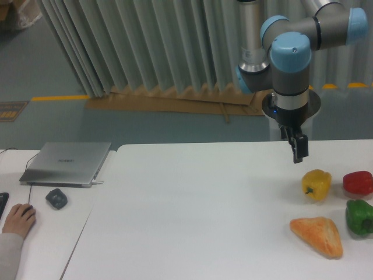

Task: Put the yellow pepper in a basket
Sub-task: 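Move the gripper over the yellow pepper and open its fingers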

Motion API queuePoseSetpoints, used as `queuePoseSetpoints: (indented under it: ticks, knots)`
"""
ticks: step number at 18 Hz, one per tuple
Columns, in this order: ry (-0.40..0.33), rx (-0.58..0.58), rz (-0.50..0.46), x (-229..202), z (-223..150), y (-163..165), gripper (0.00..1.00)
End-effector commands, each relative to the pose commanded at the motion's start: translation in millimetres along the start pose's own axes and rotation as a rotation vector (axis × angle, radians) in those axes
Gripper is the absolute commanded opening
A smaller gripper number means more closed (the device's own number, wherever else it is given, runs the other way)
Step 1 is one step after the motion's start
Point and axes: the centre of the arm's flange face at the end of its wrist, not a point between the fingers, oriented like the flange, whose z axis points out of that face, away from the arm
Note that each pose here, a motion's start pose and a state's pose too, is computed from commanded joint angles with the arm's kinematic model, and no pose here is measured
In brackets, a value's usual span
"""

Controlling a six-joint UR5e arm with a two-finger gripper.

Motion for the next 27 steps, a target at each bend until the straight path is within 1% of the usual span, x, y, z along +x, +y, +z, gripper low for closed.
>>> queuePoseSetpoints:
  ticks: [8,19,20,22,24,25,27]
  knots:
    - [-0.01,0.007,-0.018,-0.8,-5.0,9.3,1.0]
    - [-0.01,0.004,-0.02,-0.6,-5.0,8.8,1.0]
    - [-0.011,0.006,-0.05,-0.4,-5.8,9.5,1.0]
    - [-0.03,0.006,-0.158,-1.0,-9.0,9.9,1.0]
    - [-0.06,0.011,-0.299,-6.3,-12.2,18.8,1.0]
    - [-0.061,0.019,-0.348,-8.1,-13.1,24.7,1.0]
    - [-0.056,0.02,-0.391,-4.4,-10.7,40.1,1.0]
